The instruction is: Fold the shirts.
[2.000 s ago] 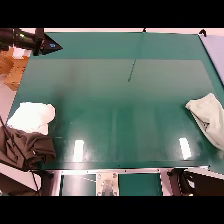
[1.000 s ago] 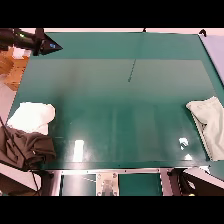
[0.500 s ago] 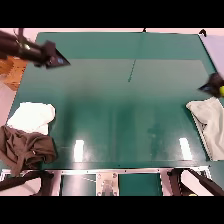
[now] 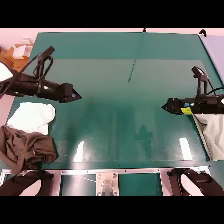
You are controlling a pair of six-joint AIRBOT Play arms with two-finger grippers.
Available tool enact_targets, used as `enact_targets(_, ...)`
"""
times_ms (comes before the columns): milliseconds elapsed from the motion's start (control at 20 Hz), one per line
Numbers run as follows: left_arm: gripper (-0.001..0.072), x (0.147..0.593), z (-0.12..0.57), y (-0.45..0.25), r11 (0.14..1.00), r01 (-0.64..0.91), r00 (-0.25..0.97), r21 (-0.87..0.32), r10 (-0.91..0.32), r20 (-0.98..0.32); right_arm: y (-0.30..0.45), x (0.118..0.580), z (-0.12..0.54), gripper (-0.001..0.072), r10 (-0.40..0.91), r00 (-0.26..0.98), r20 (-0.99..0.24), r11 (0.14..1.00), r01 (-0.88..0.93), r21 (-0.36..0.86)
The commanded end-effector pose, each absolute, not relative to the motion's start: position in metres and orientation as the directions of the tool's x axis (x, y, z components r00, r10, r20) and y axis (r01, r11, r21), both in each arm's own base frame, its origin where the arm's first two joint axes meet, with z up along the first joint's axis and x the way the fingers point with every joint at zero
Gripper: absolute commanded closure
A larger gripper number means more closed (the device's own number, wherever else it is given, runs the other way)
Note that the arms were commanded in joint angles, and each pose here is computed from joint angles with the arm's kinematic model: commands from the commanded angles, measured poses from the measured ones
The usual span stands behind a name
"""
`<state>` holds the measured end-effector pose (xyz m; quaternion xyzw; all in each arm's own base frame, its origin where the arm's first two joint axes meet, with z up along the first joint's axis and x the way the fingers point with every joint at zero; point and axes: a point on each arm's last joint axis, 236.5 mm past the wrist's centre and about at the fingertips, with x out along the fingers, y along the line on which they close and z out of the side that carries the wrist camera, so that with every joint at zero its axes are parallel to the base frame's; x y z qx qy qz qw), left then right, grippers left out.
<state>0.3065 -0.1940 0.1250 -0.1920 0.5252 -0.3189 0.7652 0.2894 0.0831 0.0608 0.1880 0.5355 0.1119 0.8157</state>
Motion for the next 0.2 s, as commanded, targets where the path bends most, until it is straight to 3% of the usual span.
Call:
enact_targets(0,0.0683,0.3058,0.1213,-0.1941,0.727,0.279,0.26,-0.627,-0.686,-0.68,0.0923,0.2841,0.0581,0.0686,0.396,0.388,-0.832,0.904,-0.006,0.428)
enact_targets(150,0.0683,0.3055,0.1213,-0.1941,0.727,0.278,0.259,-0.628,-0.686,-0.68,0.0923,0.2841,0.0581,0.0687,0.396,0.388,-0.832,0.904,-0.006,0.428)
